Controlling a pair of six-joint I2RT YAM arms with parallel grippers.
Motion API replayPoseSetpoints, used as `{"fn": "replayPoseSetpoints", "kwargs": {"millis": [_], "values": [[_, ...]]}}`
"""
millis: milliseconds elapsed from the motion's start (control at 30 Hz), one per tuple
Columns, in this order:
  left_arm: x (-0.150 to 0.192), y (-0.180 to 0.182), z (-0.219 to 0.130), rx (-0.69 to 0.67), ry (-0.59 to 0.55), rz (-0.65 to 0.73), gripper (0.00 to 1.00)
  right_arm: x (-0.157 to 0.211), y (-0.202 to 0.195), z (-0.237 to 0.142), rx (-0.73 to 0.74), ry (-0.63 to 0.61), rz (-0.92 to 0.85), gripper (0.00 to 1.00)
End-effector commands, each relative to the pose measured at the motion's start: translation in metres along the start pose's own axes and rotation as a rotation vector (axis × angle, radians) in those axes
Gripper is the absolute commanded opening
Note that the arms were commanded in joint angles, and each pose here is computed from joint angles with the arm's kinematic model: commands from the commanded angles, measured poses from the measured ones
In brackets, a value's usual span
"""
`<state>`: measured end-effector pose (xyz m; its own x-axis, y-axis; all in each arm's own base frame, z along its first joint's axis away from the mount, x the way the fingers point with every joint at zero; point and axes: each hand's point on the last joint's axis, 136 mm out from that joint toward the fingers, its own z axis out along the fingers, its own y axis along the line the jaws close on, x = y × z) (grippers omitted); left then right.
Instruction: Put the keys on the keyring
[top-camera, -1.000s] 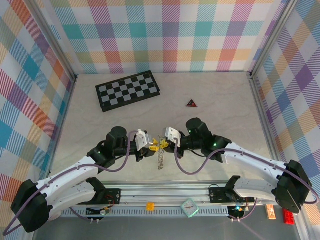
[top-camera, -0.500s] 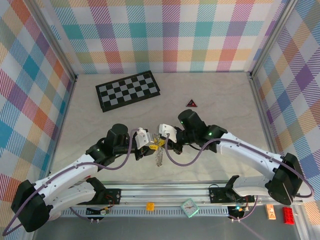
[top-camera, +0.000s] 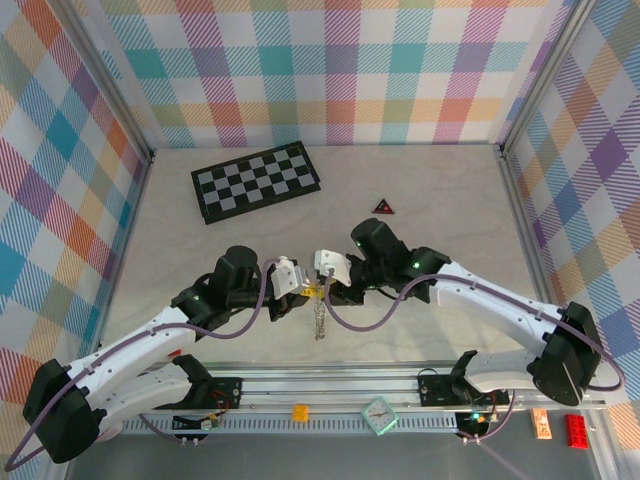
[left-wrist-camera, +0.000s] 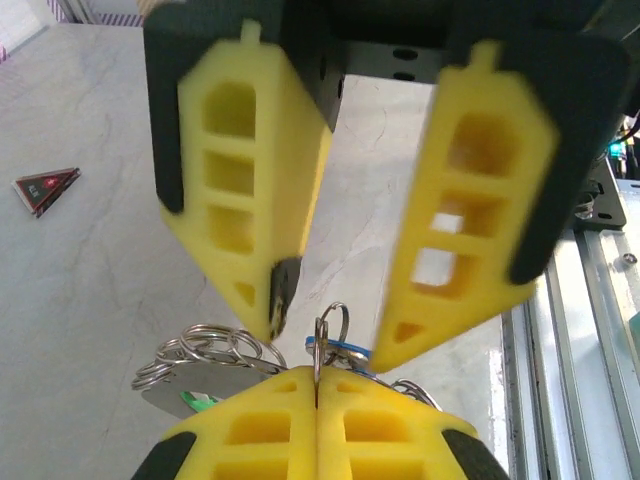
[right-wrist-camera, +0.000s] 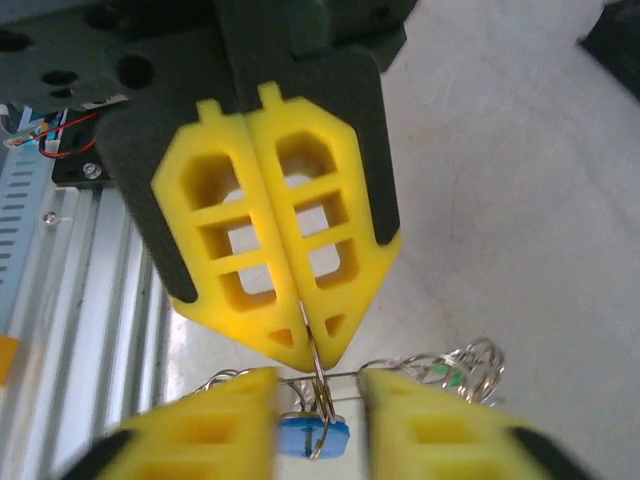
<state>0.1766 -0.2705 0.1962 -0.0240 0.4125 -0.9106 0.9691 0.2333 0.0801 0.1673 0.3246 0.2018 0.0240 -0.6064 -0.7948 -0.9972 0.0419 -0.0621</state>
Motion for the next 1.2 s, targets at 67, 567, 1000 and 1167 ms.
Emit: {"fn": "replayPoseSetpoints", "kwargs": {"millis": [67,567,1000,1167], "values": [[-0.014,-0.005,-0.001,0.021,-0.070,0.016,0.00,-0.015,0.001,-0.017,0.045,-0.190,0.012,0.44],[-0.017,-0.008,-0.002,0.017,-0.139,0.013,0.00,0.008,-0.002,-0.006,0.070,-0.157,0.107,0.25],[-0.017,-0.007,-0.004,0.008,-0.147,0.017,0.00,0.014,-0.002,-0.003,0.060,-0.125,0.134,0.12],[-0.018,-0.007,-0.004,0.006,-0.147,0.019,0.00,0.014,-0.002,-0.001,0.048,-0.115,0.151,0.12]]}}
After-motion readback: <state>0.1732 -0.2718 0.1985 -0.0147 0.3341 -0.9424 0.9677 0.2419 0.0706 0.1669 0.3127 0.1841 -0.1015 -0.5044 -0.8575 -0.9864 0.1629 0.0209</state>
